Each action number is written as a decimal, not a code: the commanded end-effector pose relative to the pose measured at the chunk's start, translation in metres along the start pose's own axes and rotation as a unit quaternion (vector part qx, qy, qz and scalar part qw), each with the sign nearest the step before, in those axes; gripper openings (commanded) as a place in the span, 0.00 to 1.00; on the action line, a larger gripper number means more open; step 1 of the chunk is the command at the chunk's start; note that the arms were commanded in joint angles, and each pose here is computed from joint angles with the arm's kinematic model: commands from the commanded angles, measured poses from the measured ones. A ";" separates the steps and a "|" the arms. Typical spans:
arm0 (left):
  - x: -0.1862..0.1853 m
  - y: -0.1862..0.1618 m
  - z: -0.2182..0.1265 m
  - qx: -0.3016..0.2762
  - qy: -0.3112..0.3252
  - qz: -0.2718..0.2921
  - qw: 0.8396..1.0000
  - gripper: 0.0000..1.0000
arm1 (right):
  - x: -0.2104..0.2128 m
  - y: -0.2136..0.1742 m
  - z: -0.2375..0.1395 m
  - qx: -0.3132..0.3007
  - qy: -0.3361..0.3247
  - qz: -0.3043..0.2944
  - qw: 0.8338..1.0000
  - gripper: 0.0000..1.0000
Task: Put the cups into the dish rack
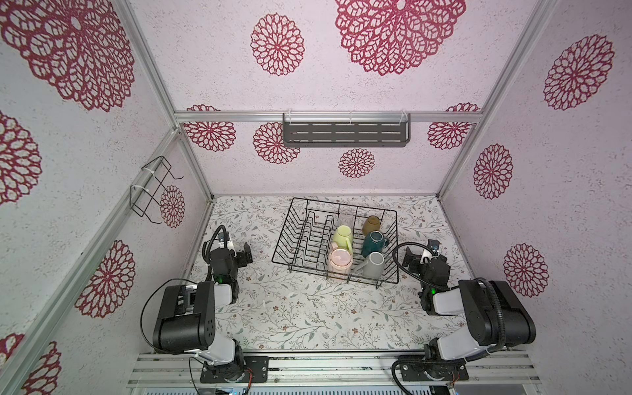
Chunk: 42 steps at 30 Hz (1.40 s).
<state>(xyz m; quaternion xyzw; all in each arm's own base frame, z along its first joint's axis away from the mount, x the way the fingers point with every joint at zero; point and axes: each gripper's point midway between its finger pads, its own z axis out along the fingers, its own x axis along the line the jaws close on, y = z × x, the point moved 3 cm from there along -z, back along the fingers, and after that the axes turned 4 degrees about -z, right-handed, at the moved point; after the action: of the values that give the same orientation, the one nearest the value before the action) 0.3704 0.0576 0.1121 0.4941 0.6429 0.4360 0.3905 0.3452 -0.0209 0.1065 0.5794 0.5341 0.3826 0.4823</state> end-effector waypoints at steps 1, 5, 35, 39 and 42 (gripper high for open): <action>-0.003 0.016 0.001 -0.033 -0.013 -0.005 0.999 0.97 | 0.002 0.012 0.001 -0.022 0.003 -0.004 1.000 0.99; -0.002 0.017 0.001 -0.035 -0.012 -0.008 0.999 0.97 | 0.002 0.013 0.001 -0.022 0.003 -0.004 1.000 0.99; -0.002 0.017 0.001 -0.035 -0.011 -0.008 0.999 0.97 | 0.003 0.013 0.002 -0.022 -0.005 -0.012 1.000 0.99; -0.002 0.017 0.001 -0.035 -0.012 -0.008 0.999 0.97 | 0.004 0.013 0.002 -0.021 -0.004 -0.014 1.000 0.99; -0.002 0.017 0.001 -0.035 -0.011 -0.008 0.999 0.97 | 0.004 0.012 0.002 -0.020 -0.005 -0.014 1.000 0.99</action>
<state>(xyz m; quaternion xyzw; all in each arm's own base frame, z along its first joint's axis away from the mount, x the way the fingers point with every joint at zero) 0.3731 0.0570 0.1197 0.4846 0.6367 0.4405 0.4071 0.3451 -0.0156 0.1058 0.5727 0.5426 0.3791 0.4836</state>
